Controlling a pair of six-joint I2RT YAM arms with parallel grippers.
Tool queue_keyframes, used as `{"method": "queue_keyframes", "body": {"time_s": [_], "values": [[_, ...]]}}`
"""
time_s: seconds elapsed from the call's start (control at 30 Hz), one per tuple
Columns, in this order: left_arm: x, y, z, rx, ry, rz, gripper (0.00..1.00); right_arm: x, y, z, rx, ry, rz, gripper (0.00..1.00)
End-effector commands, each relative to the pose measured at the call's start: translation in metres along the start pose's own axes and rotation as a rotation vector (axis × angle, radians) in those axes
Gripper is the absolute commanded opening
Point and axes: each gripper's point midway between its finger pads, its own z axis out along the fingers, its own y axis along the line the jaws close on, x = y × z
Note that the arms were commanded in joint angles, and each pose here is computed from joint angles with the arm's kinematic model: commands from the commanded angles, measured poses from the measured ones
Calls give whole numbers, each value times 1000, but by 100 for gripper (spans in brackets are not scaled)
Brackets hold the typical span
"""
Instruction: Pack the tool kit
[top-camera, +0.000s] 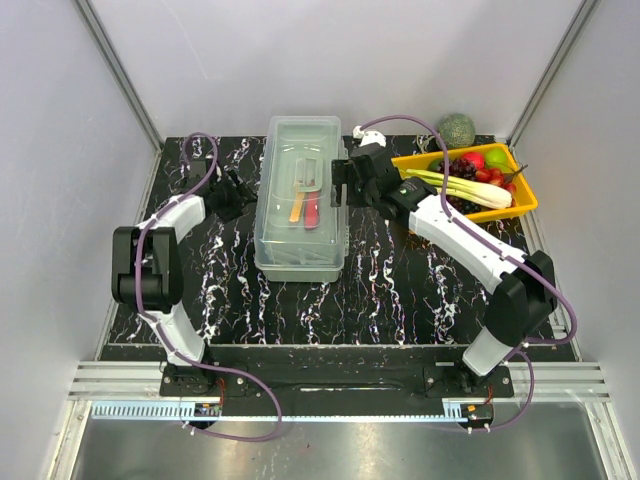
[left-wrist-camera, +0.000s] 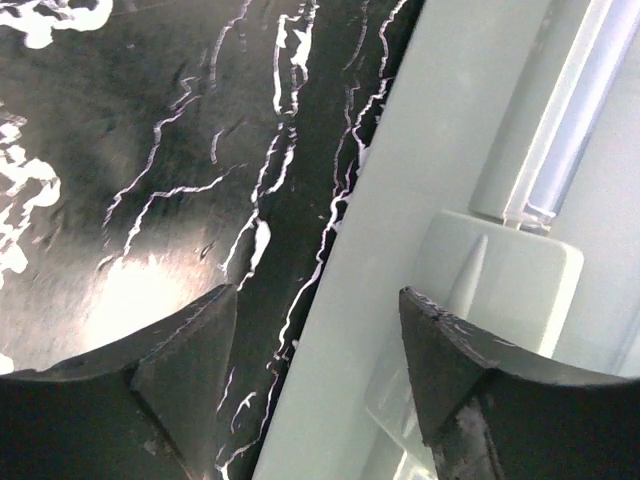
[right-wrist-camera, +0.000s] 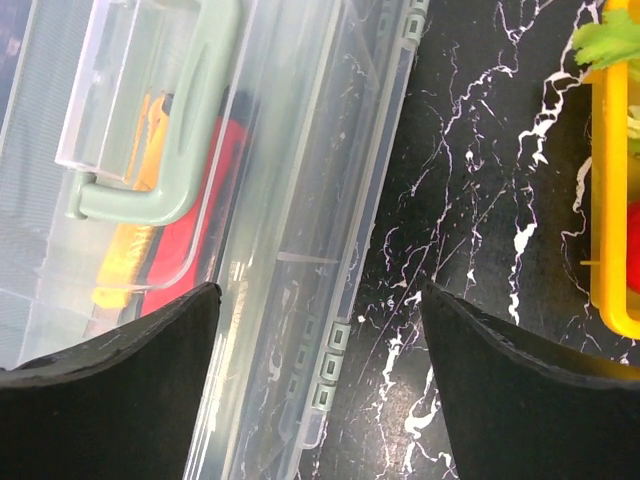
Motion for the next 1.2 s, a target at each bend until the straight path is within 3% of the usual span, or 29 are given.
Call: {"method": "queue_keyframes", "body": {"time_s": [0.0, 0.07, 0.2, 0.3, 0.43, 0.57, 0.73, 0.93, 1.17], "values": [[-26, -38, -49, -28, -114, 63, 78, 45, 17, -6, -13, 141, -24, 91], [-43, -28, -69, -100, -170, 58, 99, 15, 8, -20, 49, 65, -22, 96], [-71, -25, -120, -153, -285, 56, 99, -37, -2, -69, 97, -72, 13, 99], [-80, -27, -171, -180, -364, 83, 99, -51, -10, -106, 90, -123, 39, 99], [-57, -38, -227, -128, -397, 142, 99, -44, -30, -168, 64, -163, 87, 99], [-13, -56, -283, 39, -425, 245, 99, -24, -55, -230, 30, -194, 119, 99], [45, -51, -345, 107, -428, 351, 99, -1, -91, -305, 12, -254, 174, 99], [90, -23, -393, 48, -441, 391, 99, 16, -123, -370, -6, -330, 262, 99], [111, -5, -409, 81, -514, 383, 99, 35, -149, -418, -32, -396, 326, 100]]}}
